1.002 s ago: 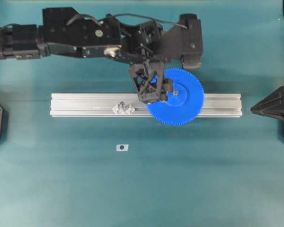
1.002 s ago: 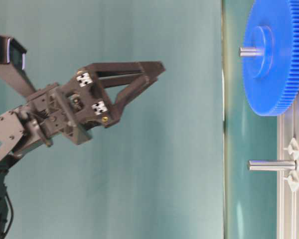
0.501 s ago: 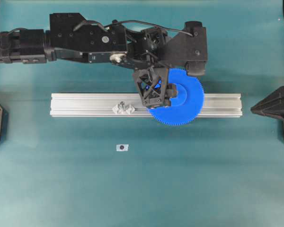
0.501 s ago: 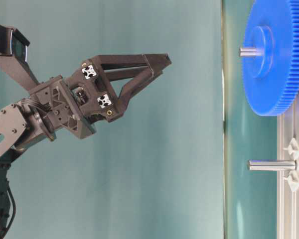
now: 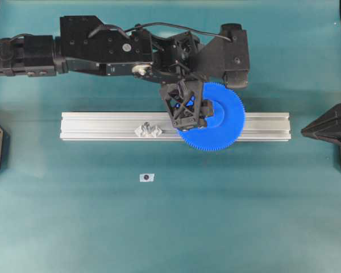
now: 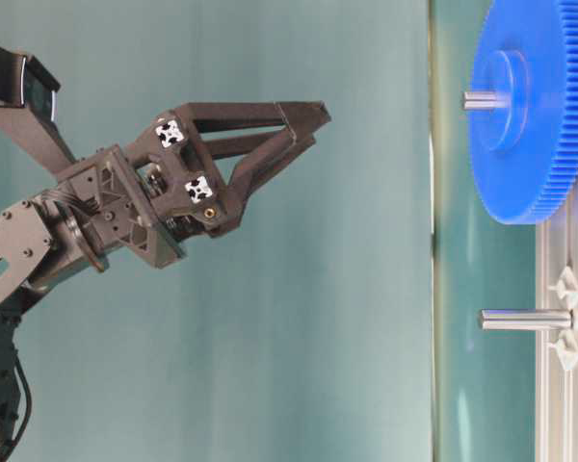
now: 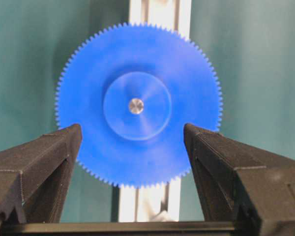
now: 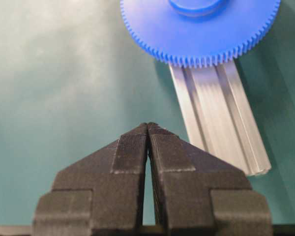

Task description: Insert the large gear onto the shaft.

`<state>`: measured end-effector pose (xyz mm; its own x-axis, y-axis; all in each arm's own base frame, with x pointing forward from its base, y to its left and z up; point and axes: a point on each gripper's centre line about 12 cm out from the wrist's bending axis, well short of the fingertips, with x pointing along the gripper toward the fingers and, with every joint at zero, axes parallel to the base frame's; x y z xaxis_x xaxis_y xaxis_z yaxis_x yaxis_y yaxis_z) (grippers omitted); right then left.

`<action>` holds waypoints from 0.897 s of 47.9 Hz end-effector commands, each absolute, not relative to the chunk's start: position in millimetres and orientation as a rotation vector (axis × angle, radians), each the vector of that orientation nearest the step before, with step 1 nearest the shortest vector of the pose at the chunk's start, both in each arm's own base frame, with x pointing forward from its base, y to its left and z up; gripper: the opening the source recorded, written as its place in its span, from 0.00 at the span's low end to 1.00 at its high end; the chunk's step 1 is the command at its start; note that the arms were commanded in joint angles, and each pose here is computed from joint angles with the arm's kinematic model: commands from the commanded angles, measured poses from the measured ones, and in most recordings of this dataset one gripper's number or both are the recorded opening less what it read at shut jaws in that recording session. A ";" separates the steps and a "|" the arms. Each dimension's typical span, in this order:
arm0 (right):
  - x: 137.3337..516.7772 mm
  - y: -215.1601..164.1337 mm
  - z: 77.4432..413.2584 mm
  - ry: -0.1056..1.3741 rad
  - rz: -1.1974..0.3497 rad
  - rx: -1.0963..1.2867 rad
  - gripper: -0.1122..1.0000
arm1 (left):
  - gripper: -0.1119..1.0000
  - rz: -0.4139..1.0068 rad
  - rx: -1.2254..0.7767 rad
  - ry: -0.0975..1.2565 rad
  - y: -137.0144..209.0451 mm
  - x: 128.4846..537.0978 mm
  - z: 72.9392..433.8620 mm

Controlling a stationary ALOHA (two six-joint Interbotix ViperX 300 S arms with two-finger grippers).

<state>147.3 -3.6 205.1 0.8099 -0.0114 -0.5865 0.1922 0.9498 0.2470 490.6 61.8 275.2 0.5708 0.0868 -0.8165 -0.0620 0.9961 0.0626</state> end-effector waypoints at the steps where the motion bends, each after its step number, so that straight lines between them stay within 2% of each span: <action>1: 149.9 -3.9 210.0 0.607 -0.114 0.318 0.18 | 0.82 0.088 0.031 0.913 60.4 492.0 291.8; 43: 150.6 -3.7 210.9 0.593 -0.111 0.318 0.18 | 0.82 0.085 0.031 0.910 58.4 494.5 289.2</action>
